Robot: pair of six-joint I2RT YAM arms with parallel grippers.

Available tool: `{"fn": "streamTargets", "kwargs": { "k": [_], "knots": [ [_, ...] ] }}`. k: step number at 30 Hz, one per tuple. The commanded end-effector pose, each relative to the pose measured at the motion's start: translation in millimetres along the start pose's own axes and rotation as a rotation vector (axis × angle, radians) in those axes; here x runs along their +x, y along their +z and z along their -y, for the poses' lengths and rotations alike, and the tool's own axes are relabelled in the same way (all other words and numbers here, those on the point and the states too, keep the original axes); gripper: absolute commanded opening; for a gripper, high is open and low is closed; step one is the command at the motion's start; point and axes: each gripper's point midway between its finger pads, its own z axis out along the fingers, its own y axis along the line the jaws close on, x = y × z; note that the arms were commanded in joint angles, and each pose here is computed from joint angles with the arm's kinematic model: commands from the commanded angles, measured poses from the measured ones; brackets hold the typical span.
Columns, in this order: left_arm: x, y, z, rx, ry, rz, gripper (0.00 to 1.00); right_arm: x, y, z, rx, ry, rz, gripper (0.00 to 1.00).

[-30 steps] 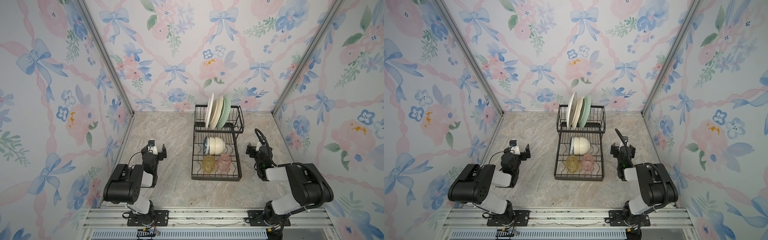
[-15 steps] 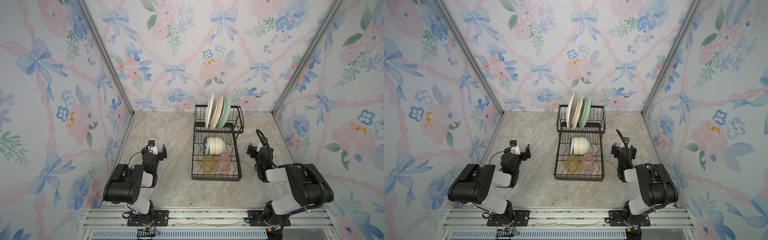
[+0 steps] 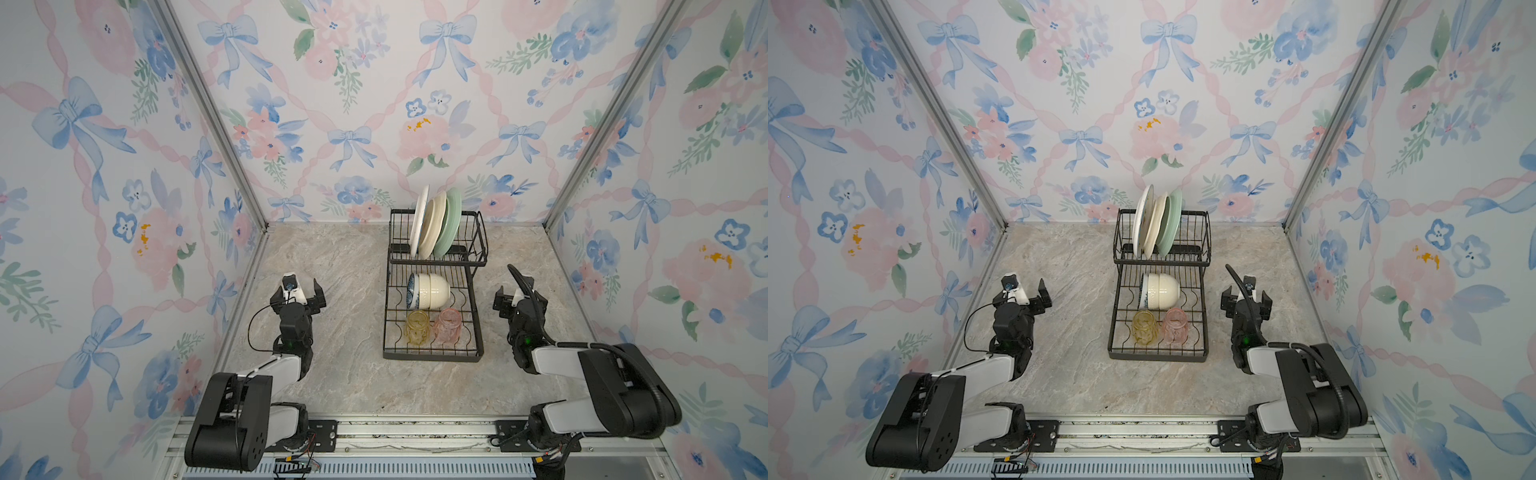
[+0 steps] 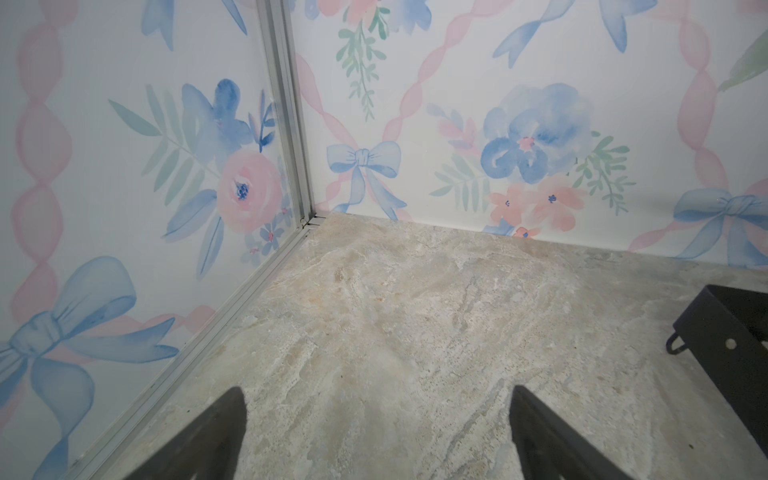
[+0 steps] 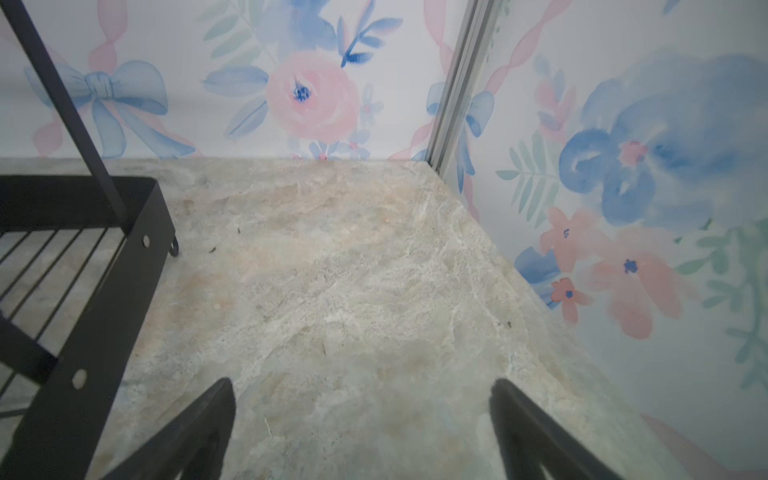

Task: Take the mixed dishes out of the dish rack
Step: 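Reach the right gripper over the pink glass while the left arm rises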

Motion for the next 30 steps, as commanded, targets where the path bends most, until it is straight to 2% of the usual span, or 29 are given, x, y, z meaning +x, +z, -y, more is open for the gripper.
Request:
{"fn": "streamTargets", "kwargs": {
  "k": [1,5,8,11,15,20,25,30],
  "knots": [
    [-0.9,-10.5,-10.1,-0.074,-0.031,-0.010,0.98,-49.1,-11.6,29.5,0.101,0.089,0.008,0.97],
    [-16.9,-21.7,-1.6,-0.100,-0.035,-0.016,0.98,-75.3,-29.7,43.6,0.133,0.119,-0.048,0.97],
    [-20.6,-30.1,9.2,-0.089,-0.112,-0.051,0.98,-79.9,-46.2,41.7,0.088,0.169,-0.123,0.97],
    [-23.4,-36.5,25.7,-0.014,-0.206,-0.088,0.98,-75.5,-68.3,26.4,-0.026,0.215,-0.240,0.97],
    [-30.2,-45.7,40.5,0.045,-0.228,-0.131,0.98,-65.5,-103.1,-1.2,-0.197,0.254,-0.411,0.97],
    [-14.8,-59.9,68.4,0.174,-0.265,-0.245,0.98,-55.2,-146.4,-47.7,-0.422,0.333,-0.564,0.97],
    [-9.5,-72.6,92.1,0.299,-0.297,-0.291,0.98,-52.5,-177.4,-88.9,-0.545,0.253,-0.624,0.97],
    [-16.2,-81.7,102.6,0.365,-0.313,-0.299,0.98,-35.2,-184.8,-115.9,-0.527,0.080,-0.692,0.97]
  ]
}}
